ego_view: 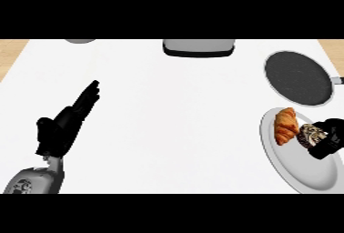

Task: Pick the cupcake from the plate and place it in the pan

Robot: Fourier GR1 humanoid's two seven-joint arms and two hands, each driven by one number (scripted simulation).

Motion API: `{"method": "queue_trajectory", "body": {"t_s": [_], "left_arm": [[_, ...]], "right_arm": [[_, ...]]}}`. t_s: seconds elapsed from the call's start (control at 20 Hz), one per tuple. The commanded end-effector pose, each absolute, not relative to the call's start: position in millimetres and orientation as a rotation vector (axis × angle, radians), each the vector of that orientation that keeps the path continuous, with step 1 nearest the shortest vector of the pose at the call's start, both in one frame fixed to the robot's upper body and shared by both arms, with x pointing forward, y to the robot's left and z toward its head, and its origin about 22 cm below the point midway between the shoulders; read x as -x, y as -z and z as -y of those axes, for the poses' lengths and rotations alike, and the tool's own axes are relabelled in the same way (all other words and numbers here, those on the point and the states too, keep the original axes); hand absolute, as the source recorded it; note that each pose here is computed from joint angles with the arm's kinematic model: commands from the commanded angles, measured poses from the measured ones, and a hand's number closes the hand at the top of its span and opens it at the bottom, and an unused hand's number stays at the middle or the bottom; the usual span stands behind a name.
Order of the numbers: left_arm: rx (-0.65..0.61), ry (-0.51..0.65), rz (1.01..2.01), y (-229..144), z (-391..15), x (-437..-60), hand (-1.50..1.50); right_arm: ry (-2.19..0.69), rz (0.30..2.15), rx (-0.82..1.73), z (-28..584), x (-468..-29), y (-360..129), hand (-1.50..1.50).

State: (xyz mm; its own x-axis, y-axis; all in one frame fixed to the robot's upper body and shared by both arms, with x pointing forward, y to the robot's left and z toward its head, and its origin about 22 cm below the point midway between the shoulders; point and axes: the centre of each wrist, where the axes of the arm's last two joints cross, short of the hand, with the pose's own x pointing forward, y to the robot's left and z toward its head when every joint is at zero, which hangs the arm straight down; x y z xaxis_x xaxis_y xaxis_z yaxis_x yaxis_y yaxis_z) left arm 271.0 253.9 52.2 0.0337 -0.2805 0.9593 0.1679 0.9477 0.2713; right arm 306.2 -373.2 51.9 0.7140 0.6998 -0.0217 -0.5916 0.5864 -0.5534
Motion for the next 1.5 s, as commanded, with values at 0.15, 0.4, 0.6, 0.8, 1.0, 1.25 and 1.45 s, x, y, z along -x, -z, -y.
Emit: {"method": "queue_trajectory", "body": {"t_s": [0.15,0.4,0.6,0.8,1.0,1.25,1.45], "left_arm": [[-0.111,0.346,1.494,-43.4,-263.3,-261.8,0.00],[-0.075,0.363,1.489,-64.5,-255.7,-264.9,0.00],[-0.101,0.331,1.501,-40.6,-252.3,-264.0,0.00],[-0.103,0.334,1.472,-44.1,-248.5,-264.0,0.00],[-0.130,0.296,1.457,-42.4,-266.2,-261.9,0.00],[-0.135,0.289,1.480,-41.1,-265.5,-265.7,0.00],[-0.105,0.329,1.485,-42.1,-261.8,-254.7,0.00]], "right_arm": [[-0.795,0.179,0.498,368.2,-284.2,-30.6,1.50],[-0.773,0.266,0.635,361.3,-297.9,-65.5,1.50],[-0.846,0.508,0.722,334.8,-295.9,-94.3,1.50],[-1.175,1.064,0.698,259.2,-281.4,-140.2,1.50],[-1.220,1.492,0.809,229.2,-250.6,-180.4,1.50],[-1.080,1.722,0.871,239.5,-202.2,-184.7,1.50],[-0.925,1.708,0.953,248.0,-178.2,-163.4,1.50]]}}
